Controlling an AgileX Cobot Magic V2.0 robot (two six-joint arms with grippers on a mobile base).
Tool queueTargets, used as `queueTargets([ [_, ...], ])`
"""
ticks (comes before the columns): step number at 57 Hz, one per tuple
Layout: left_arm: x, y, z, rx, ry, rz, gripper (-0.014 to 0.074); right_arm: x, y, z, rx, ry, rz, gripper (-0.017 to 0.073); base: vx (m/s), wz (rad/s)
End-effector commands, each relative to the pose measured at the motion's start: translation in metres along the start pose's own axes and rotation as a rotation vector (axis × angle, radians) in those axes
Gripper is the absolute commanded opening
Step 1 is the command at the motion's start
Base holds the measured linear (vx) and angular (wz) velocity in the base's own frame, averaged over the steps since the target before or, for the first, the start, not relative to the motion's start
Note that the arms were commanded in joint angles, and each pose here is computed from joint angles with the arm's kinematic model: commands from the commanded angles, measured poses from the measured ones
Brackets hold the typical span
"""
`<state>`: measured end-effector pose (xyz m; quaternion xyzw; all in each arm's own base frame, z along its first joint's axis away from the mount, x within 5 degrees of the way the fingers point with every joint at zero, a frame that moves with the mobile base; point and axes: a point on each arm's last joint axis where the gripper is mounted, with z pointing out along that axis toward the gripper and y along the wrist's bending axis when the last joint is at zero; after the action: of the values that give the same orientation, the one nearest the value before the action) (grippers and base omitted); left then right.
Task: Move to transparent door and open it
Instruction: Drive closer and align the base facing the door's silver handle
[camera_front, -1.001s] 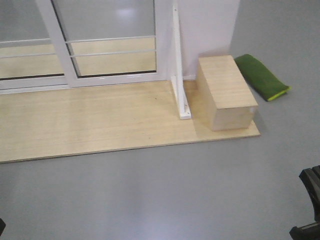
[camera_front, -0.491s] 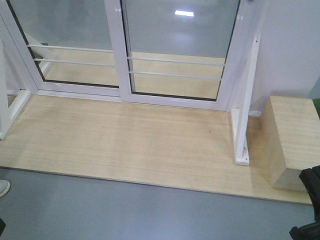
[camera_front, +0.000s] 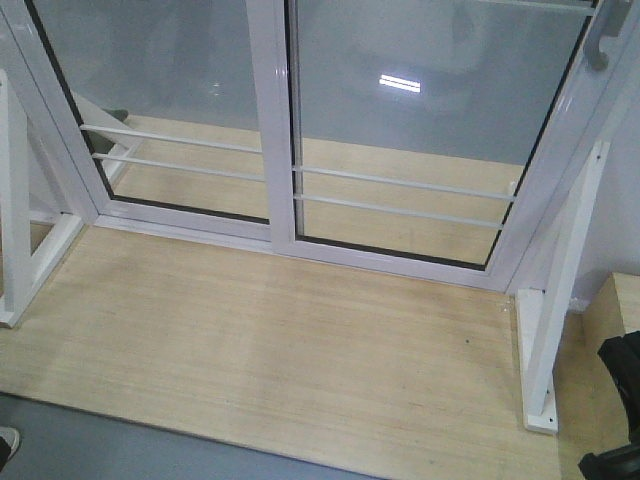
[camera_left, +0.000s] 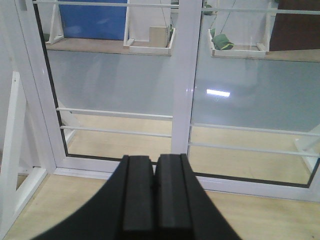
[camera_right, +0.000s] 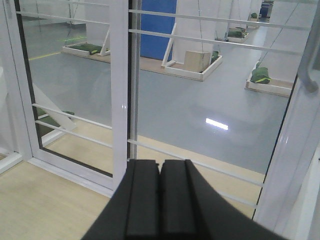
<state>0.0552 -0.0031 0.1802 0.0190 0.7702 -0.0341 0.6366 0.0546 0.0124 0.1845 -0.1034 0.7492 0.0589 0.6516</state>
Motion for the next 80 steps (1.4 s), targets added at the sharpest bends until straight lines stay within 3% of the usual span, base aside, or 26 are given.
queueTargets([
  [1, -0.0047, -0.0014, -0.0004, 0.019, -0.085, 0.0, 0.0, -0.0066, -0.0004, -0.0009, 0.007, -0.091, -0.005, -0.0001, 0.46, 0.01],
  [35, -0.0047, -0.0014, -0.0004, 0.019, -0.085, 0.0, 0.0, -0.0071, -0.0004, -0.001, 0.007, -0.094, -0.005, -0.0001, 0.39, -0.21],
  [80, -0.0047, -0.0014, -0.0004, 0.019, -0.085, 0.0, 0.0, -0.0071, -0.0004, -0.001, 0.007, -0.094, -0.004, -0.0001, 0.16, -0.15],
])
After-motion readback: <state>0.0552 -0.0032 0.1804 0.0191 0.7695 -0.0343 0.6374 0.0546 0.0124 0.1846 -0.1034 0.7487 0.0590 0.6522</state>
